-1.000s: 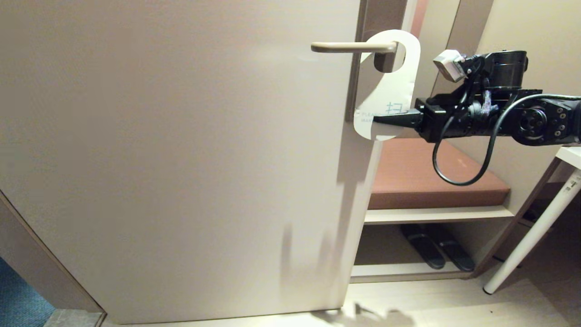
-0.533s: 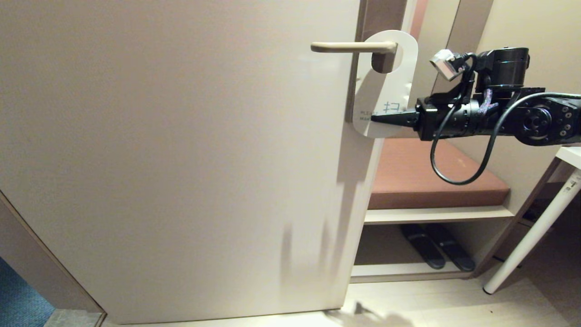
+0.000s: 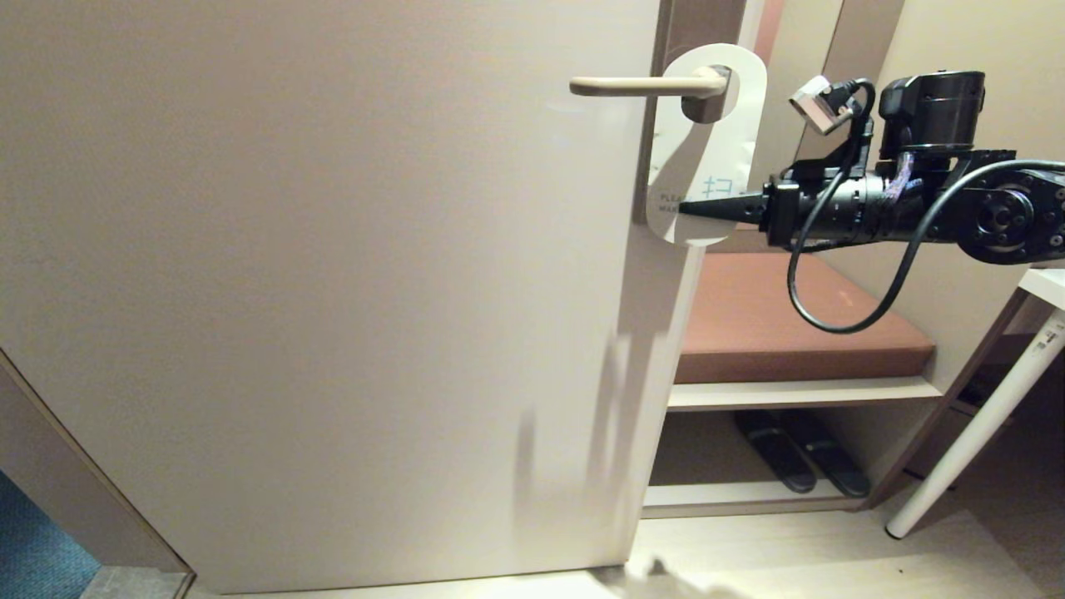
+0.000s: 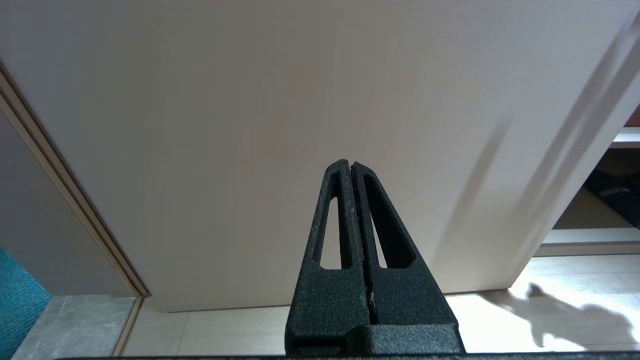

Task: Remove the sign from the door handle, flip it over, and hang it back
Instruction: Take down the sign

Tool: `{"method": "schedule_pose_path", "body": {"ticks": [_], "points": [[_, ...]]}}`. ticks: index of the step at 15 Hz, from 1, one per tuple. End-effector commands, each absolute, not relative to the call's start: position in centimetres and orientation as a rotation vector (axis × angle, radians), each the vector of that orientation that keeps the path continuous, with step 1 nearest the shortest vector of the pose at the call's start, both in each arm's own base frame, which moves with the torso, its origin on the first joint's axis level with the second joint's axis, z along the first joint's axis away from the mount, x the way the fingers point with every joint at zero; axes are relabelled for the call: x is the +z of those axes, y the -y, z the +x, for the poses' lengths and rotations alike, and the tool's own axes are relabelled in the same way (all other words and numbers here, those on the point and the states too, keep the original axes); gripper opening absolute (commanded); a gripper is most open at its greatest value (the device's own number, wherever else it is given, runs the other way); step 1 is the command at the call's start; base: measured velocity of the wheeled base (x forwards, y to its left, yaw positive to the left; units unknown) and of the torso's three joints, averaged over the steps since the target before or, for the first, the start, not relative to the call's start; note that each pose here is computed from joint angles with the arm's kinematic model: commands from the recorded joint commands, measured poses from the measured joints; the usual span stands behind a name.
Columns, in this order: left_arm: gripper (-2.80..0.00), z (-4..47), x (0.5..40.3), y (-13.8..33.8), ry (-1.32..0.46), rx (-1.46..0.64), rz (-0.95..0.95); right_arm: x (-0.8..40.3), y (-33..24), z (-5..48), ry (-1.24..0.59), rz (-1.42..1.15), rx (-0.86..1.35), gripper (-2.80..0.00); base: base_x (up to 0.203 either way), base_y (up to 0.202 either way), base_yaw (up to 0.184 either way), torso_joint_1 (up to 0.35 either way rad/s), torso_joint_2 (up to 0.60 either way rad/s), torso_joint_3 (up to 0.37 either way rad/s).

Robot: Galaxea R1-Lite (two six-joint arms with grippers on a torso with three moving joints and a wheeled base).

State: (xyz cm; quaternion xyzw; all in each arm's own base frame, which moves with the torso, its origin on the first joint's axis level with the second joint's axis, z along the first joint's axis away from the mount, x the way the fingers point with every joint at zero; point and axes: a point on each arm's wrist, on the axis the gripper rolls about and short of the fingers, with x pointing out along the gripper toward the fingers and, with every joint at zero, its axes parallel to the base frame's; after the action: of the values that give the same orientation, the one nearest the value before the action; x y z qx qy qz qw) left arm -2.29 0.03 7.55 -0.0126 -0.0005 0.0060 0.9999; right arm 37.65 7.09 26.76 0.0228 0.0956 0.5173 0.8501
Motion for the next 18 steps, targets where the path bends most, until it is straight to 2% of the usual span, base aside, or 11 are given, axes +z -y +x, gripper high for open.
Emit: {"method": "schedule_pose_path", "body": {"ticks": [1, 18], "points": [[-2.8, -2.3, 7.5, 0.0, 0.0, 0.012, -0.026, 27.2, -7.2, 37.1, -0.194, 0.043, 1.078, -2.8, 0.0, 0.0, 0.0, 0.0, 0.0, 0.0], [-2.8, -2.3, 7.5, 0.0, 0.0, 0.012, -0.026, 27.7, -10.6, 34.7, -0.234, 0.058, 0.87, -2.8, 0.0, 0.0, 0.0, 0.0, 0.0, 0.0]]}}
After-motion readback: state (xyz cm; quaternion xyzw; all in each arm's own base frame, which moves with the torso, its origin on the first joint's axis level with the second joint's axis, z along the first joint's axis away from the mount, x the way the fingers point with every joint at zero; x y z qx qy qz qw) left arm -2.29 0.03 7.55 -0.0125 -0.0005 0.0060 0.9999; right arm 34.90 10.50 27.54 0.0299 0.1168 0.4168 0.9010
